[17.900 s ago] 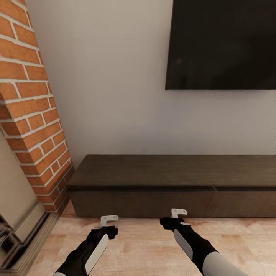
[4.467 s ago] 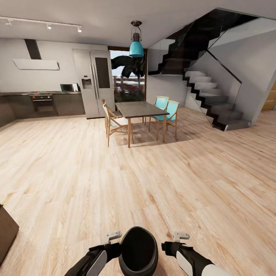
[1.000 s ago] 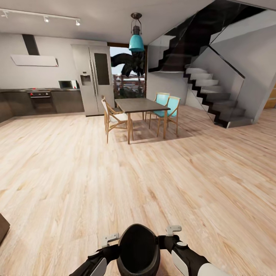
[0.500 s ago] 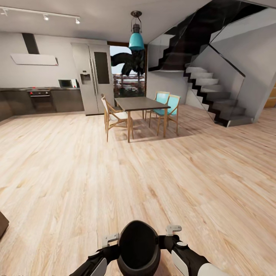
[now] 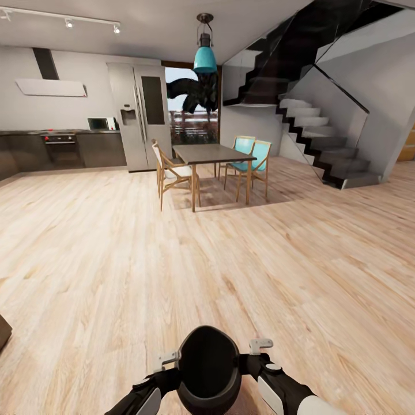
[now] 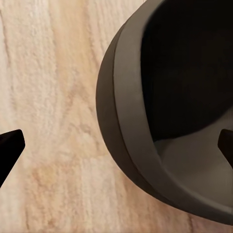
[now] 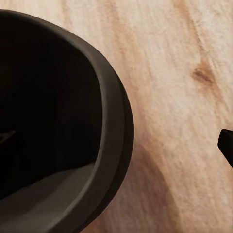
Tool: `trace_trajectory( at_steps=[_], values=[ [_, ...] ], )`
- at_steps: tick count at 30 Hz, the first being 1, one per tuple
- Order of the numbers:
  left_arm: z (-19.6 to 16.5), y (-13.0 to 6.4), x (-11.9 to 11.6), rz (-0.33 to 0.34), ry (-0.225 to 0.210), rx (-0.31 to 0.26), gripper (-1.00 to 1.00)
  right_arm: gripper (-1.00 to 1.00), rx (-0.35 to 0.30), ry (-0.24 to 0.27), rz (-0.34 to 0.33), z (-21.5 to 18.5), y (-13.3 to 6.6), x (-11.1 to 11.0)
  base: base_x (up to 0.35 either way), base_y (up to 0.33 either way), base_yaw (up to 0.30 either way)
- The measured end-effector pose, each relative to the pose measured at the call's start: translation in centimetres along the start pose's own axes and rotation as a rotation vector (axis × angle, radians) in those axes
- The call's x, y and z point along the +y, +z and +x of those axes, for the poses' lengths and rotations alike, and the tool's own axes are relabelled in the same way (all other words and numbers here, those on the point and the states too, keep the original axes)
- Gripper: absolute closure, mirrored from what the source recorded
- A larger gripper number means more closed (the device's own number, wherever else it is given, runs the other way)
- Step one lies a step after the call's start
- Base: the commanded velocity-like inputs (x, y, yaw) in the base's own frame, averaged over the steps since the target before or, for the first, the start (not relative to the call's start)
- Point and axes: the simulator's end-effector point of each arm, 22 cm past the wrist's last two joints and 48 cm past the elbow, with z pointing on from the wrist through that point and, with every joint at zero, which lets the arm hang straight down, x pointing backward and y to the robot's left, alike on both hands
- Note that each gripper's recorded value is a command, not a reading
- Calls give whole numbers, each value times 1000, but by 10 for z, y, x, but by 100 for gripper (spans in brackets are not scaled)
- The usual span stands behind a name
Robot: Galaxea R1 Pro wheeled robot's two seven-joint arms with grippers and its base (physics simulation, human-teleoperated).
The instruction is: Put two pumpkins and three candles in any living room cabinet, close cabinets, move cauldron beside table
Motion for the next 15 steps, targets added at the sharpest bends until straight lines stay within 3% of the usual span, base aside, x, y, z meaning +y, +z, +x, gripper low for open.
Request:
trace_trajectory(
  at_steps=[11, 15],
  values=[
    [18, 17, 4, 3, 4, 0, -100, -100, -1, -1, -5, 20, 15, 0, 0, 0, 0],
    [25, 23, 5, 7, 4, 1, -100, -100, 3, -23, -55, 29, 20, 14, 0, 0, 0]
  ],
)
